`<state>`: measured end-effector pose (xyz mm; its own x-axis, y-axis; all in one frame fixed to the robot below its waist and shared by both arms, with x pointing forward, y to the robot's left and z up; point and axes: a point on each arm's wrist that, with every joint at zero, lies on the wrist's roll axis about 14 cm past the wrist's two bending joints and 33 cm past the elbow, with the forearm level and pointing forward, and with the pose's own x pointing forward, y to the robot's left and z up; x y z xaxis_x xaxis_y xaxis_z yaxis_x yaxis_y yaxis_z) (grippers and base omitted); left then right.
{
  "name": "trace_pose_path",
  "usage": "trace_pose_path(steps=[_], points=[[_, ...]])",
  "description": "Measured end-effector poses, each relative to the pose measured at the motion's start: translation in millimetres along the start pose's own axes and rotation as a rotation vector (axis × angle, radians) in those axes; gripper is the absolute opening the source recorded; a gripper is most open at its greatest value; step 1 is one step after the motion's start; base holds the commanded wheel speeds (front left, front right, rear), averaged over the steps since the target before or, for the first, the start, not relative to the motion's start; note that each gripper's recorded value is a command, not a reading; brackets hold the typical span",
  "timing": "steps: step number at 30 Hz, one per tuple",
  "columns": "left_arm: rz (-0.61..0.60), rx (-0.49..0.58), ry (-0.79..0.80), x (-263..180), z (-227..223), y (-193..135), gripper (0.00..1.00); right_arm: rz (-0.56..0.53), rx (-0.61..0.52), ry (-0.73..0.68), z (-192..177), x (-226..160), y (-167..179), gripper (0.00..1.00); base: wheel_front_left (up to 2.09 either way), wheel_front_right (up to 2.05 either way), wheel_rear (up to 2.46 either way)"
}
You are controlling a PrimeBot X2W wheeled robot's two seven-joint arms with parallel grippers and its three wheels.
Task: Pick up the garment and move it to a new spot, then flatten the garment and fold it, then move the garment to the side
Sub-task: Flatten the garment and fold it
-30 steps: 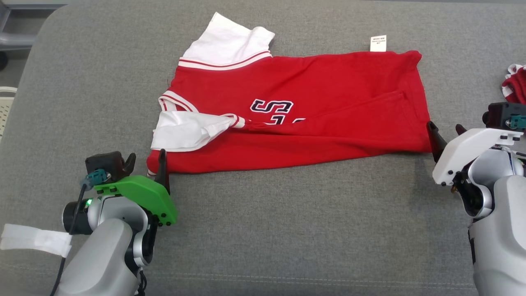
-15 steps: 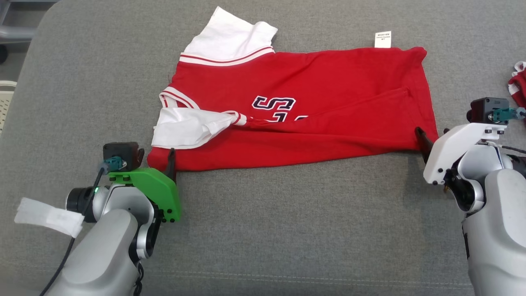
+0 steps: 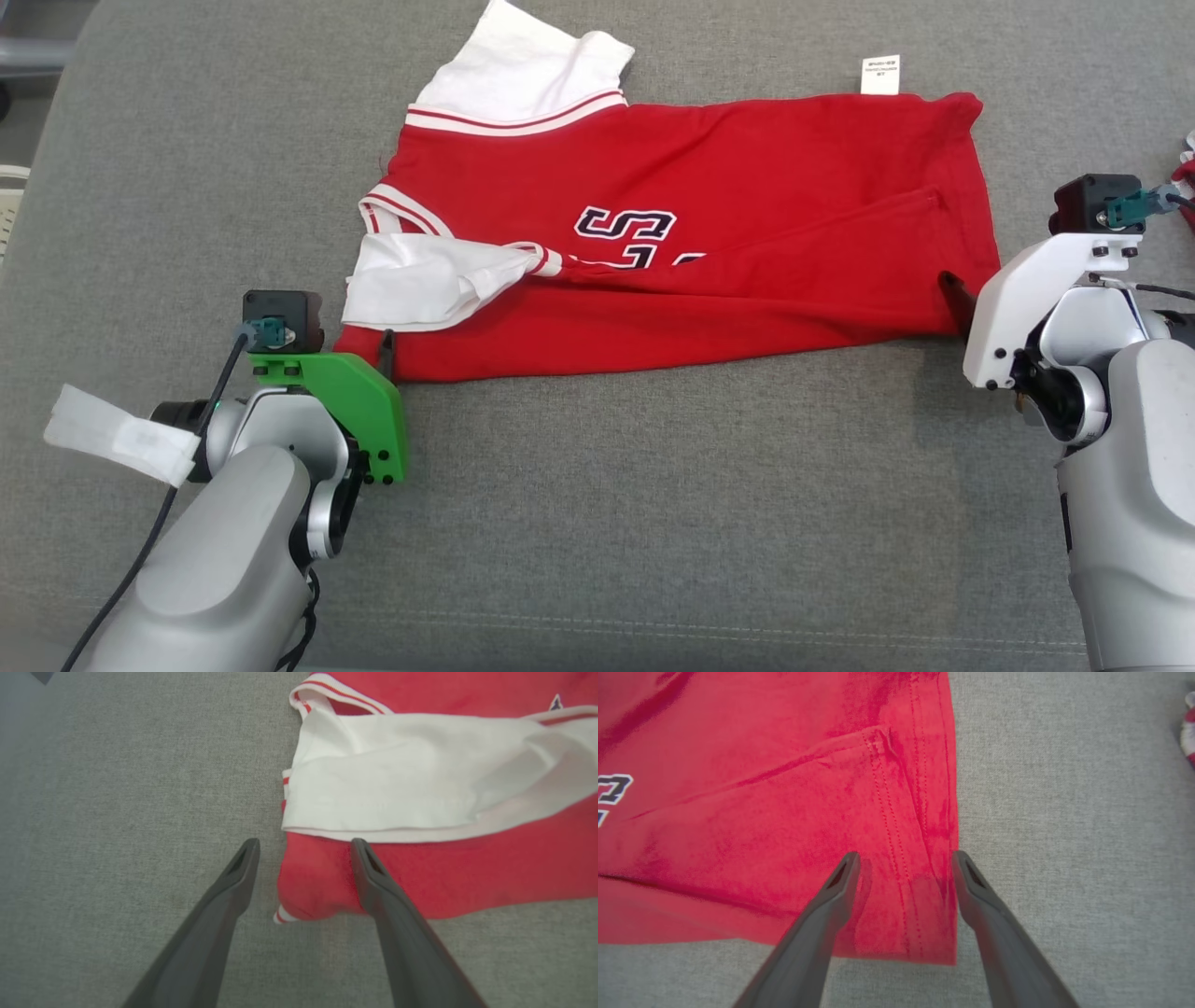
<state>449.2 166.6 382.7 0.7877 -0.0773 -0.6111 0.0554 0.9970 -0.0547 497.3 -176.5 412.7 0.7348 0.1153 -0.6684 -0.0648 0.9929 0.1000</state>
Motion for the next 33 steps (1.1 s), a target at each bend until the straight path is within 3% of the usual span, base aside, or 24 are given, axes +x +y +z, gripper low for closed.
trace_pose_path(steps=[2, 4, 6, 11, 21, 25, 28, 33], points=[[-0.001, 0.003, 0.022, 1, -3, 0, 0.99, -0.005, -0.008, 0.017, -3, 2, -1, 1.0, 0.0, 0.0, 0.0], [-0.006, 0.003, 0.04, 2, -6, -2, 0.88, -0.009, -0.017, 0.022, -2, 3, -1, 1.0, 0.0, 0.0, 0.0], [-0.01, 0.005, 0.047, 3, -7, -4, 0.53, -0.013, -0.024, 0.027, 0, 4, -3, 1.0, 0.0, 0.0, 0.0], [-0.016, 0.007, 0.06, 4, -9, -8, 0.0, -0.016, -0.036, 0.055, -2, 5, -4, 1.0, 0.0, 0.0, 0.0], [-0.026, -0.002, 0.066, 5, -10, -12, 0.0, -0.016, -0.043, 0.085, -4, 7, -2, 1.0, 0.0, 0.0, 0.0], [-0.024, -0.005, 0.069, 5, -11, -11, 0.0, -0.014, -0.053, 0.094, -5, 8, 0, 0.87, 0.0, 0.0, 0.0], [-0.024, -0.008, 0.073, 6, -12, -11, 0.0, -0.008, -0.059, 0.115, -8, 10, 3, 0.89, 0.0, 0.0, 0.0], [-0.026, -0.014, 0.078, 6, -14, -12, 0.0, -0.006, -0.057, 0.134, -13, 11, 3, 0.78, 0.0, 0.0, 0.0]])
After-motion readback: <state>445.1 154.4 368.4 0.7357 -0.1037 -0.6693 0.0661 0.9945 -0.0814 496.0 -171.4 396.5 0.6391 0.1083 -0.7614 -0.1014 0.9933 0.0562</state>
